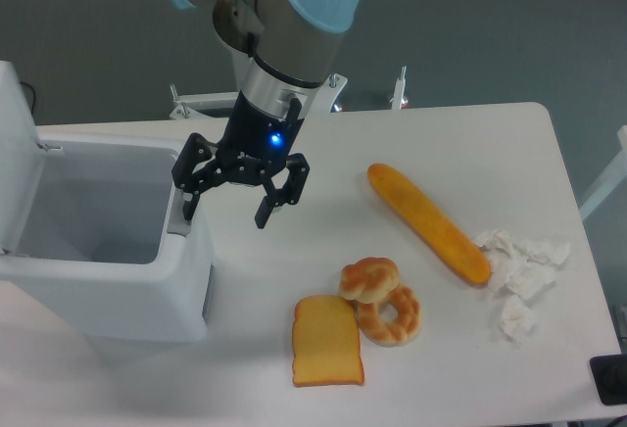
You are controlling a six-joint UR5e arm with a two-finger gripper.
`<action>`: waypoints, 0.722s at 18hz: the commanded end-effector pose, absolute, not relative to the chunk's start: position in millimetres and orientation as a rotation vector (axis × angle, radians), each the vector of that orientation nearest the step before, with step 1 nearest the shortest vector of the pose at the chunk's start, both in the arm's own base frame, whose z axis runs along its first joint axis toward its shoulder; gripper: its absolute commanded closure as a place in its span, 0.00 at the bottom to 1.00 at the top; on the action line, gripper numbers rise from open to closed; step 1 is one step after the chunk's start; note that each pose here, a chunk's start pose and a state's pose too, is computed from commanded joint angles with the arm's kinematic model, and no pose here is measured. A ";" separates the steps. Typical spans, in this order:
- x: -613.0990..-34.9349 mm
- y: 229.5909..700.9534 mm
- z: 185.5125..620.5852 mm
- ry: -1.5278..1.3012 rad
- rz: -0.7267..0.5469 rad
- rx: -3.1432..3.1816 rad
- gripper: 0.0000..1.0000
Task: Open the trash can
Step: 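Push the lid edge with the gripper finger to flip the lid open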
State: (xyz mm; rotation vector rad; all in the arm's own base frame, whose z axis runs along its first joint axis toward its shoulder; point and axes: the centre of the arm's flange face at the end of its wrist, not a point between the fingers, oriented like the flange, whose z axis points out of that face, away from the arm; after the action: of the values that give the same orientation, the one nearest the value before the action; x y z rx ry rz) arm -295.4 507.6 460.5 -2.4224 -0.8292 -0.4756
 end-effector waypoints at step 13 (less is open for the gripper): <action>-325.6 504.7 522.9 -0.597 -0.273 -2.392 0.00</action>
State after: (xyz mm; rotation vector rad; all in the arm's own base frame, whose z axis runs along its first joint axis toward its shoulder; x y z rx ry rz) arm -325.6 504.7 522.9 -2.3920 -0.5975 -0.2728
